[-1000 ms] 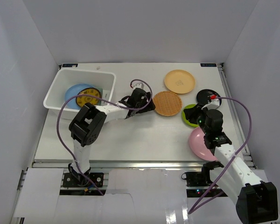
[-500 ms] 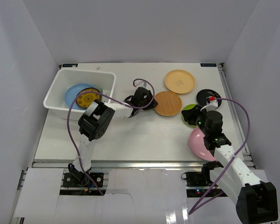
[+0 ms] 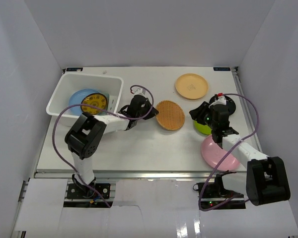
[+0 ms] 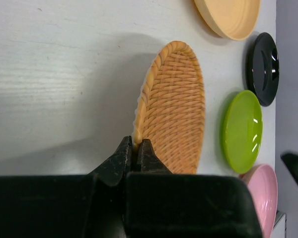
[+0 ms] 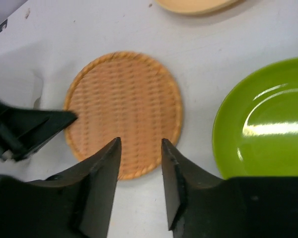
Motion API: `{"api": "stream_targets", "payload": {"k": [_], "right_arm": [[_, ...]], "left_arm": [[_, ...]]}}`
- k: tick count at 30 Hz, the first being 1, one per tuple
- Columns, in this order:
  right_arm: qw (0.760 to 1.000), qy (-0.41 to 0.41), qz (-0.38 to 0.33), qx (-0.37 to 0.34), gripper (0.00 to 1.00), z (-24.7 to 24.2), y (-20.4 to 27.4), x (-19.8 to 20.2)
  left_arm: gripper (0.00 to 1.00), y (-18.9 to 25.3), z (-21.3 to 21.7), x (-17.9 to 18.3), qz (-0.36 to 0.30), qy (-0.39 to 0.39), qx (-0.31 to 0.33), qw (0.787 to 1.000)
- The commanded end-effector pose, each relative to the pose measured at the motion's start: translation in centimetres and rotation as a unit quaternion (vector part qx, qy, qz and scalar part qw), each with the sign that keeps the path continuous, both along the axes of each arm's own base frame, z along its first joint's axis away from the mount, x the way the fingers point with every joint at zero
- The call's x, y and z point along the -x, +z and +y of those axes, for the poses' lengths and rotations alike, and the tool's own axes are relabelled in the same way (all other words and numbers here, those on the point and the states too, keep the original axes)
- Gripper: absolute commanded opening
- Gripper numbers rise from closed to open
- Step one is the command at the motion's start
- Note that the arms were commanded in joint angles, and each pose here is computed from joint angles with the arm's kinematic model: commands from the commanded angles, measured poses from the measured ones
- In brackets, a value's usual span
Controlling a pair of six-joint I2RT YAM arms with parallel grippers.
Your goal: Place the plates into the plastic bin on the countertop
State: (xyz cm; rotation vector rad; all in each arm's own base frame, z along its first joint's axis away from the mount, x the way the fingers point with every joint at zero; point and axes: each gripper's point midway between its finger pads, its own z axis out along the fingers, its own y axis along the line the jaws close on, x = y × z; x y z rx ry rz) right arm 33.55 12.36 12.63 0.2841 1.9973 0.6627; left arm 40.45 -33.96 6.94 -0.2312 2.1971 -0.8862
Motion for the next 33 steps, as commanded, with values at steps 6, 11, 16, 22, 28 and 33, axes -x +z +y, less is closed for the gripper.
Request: {"api": "stream_targets", "payload": {"k": [6, 11, 16, 22, 28, 33], "right_arm": [[0.988, -0.123, -0.086, 0.023, 0.53, -5.7, 7.2, -8.3], [0.984, -0.159, -0.059, 0.058, 0.56, -8.5, 5.9, -12.1], [0.984, -0.167, -0.022, 0.063, 0.56, -9.2, 2.7, -14.5], [0.985, -0.164, 0.013, 0.052, 0.56, -9.5, 0.0, -17.5], [0.988, -0.144, 0.045, 0.032, 0.56, -8.5, -2.8, -18.9], [0.990, -0.128, 0.060, 0.012, 0.56, -7.7, -4.4, -19.6]], "left_arm": [[0.00, 16.8, 3.0, 1.9, -0.161, -0.010, 0.039, 0.986], [0.00, 24.1, 9.4, 2.7, -0.200, 0.051, 0.077, 0.975], [0.00, 26.9, 19.1, 2.1, -0.223, 0.175, 0.054, 0.957], [0.00, 26.6, 28.2, 2.2, -0.220, 0.303, 0.010, 0.927], [0.00, 23.3, 33.9, 1.9, -0.166, 0.361, -0.012, 0.918], [0.00, 20.3, 38.7, 2.2, -0.130, 0.411, -0.012, 0.902]]}}
